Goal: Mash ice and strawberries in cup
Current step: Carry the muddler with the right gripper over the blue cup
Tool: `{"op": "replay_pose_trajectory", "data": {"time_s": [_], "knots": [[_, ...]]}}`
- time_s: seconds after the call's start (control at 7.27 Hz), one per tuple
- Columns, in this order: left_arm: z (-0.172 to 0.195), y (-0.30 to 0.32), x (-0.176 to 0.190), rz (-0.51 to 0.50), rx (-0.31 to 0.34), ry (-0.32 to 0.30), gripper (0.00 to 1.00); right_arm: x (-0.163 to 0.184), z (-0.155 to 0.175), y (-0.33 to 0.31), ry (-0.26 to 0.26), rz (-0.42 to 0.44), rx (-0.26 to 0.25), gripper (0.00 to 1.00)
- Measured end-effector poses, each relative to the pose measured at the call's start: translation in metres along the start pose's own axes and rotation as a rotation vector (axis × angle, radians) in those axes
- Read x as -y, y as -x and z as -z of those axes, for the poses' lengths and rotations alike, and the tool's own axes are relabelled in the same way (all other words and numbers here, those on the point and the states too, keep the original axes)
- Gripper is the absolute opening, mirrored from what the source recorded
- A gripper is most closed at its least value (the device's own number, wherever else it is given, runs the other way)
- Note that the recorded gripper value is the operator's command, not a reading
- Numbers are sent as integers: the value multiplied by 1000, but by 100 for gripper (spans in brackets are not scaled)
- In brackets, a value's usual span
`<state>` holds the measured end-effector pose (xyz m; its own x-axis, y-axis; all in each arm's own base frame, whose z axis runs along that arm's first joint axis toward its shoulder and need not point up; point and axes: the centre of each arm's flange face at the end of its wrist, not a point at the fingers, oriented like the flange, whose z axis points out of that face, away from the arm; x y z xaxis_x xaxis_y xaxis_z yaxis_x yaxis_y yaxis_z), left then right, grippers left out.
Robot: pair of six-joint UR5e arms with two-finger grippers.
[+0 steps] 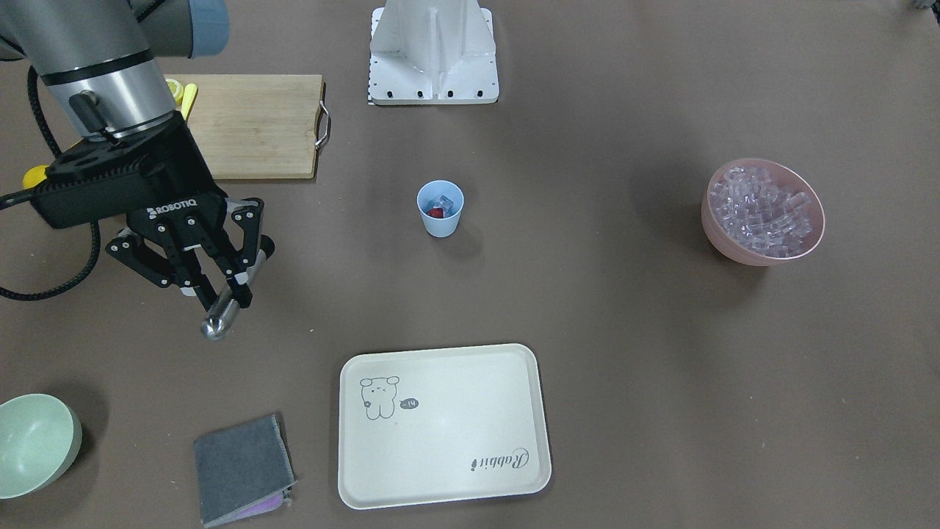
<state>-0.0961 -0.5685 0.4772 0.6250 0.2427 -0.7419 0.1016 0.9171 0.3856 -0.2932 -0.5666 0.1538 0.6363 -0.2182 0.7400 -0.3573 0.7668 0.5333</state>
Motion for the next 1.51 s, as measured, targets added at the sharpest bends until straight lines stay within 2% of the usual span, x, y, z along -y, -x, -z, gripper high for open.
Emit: {"op": "replay_pose_trajectory", "data": {"time_s": [0.28,0.55,0.69,1.1,1.24,1.51], "knots": [[-9,13,-6,63,2,17,98,-27,-3,45,-168,24,38,0],[-11,21,-11,129,5,24,98,-62,1,92,-345,22,110,0],[-12,24,-15,152,7,27,98,-78,5,110,-409,8,153,0],[-15,30,-21,193,8,34,98,-123,19,148,-534,-51,263,0],[-14,32,-22,201,9,32,98,-142,21,158,-560,-67,264,0],[-9,41,-29,220,14,26,98,-179,21,171,-609,-92,208,0]]}}
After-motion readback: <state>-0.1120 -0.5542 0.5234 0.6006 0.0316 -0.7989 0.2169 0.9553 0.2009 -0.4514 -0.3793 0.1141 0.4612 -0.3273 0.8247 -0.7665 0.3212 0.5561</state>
